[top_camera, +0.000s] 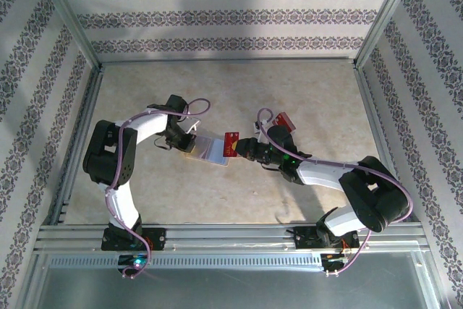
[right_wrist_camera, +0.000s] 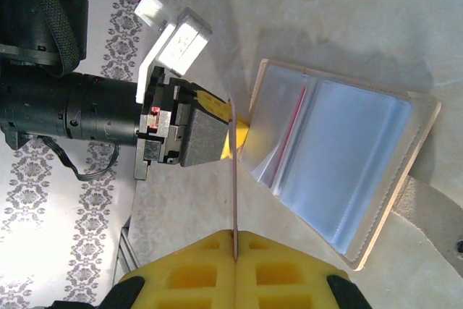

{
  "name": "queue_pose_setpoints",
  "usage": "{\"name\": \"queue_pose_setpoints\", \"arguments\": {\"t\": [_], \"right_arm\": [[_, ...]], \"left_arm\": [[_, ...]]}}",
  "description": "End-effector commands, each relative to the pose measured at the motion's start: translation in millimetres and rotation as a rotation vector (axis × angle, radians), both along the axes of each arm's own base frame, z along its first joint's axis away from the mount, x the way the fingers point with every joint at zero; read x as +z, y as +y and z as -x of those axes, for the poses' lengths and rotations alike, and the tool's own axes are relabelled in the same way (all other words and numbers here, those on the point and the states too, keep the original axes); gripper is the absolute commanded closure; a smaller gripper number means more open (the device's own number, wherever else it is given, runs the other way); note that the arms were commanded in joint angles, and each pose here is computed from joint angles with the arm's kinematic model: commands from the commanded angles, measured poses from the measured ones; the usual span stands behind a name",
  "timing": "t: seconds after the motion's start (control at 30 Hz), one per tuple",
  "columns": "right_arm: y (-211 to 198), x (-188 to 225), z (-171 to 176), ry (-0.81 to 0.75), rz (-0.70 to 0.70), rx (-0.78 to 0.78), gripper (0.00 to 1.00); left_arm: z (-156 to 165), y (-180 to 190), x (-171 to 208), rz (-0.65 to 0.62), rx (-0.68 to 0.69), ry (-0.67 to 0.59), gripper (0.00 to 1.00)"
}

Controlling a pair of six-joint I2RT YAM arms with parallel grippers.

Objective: Put the credit cards into the card holder

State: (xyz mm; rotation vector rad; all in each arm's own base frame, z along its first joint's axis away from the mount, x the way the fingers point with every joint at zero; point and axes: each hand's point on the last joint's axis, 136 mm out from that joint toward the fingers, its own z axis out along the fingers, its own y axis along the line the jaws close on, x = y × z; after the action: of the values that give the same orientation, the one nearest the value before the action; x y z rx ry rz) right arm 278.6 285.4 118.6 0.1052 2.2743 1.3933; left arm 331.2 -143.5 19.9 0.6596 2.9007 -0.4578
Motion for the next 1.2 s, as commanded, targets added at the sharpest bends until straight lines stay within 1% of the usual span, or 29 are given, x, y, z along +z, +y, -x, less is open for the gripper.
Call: {"name": "queue_pose_setpoints", "arguments": {"t": [0.0,0.2,0.3,0.33,0.43,0.47,0.57,0.67,0.73,0.8,0.9,1.03,1.17], "right_arm": [[2,5,1,-0.022,0.002,0.001,1.0],[8,3,-2,-0.017,0.008,0.007,1.0],[14,8,-4,-0.015,-0.003,0.01,1.0],[17,9,-5,-0.021,0.002,0.01,1.0],[27,7,-7,-0.011,0.022,0.022,1.0],[32,6,-9,0.003,0.02,0.024,1.0],[45,1,-15,0.03,-0.006,0.019,1.0],[63,-9,-19,0.074,-0.021,0.039,1.0],[72,-15,-21,0.124,-0.04,0.047,1.0],[78,-17,-22,0.139,-0.059,0.053,1.0],[78,-24,-21,0.155,-0.039,0.05,1.0],[65,-34,-15,0.182,0.001,0.032,1.0],[53,-46,-11,0.199,0.023,0.018,1.0]], "left_arm": [[27,-16,-5,0.031,-0.021,0.076,0.89],[23,-23,28,0.088,-0.012,-0.002,0.89],[15,-20,51,0.072,-0.033,-0.079,0.89],[11,-18,57,0.065,-0.039,-0.104,0.89],[2,-18,61,0.07,-0.049,-0.136,0.97],[-1,-16,59,0.067,-0.045,-0.127,1.0],[-9,-13,56,0.07,-0.037,-0.083,1.0],[-15,-11,52,0.089,-0.017,-0.067,1.0],[-15,-10,45,0.089,-0.012,-0.048,1.0],[-14,-9,38,0.083,-0.015,-0.027,1.0],[-11,-7,30,0.077,-0.013,-0.009,1.0],[-4,-4,24,0.068,-0.01,0.009,1.0],[0,-11,18,0.115,-0.004,0.037,1.0]]}}
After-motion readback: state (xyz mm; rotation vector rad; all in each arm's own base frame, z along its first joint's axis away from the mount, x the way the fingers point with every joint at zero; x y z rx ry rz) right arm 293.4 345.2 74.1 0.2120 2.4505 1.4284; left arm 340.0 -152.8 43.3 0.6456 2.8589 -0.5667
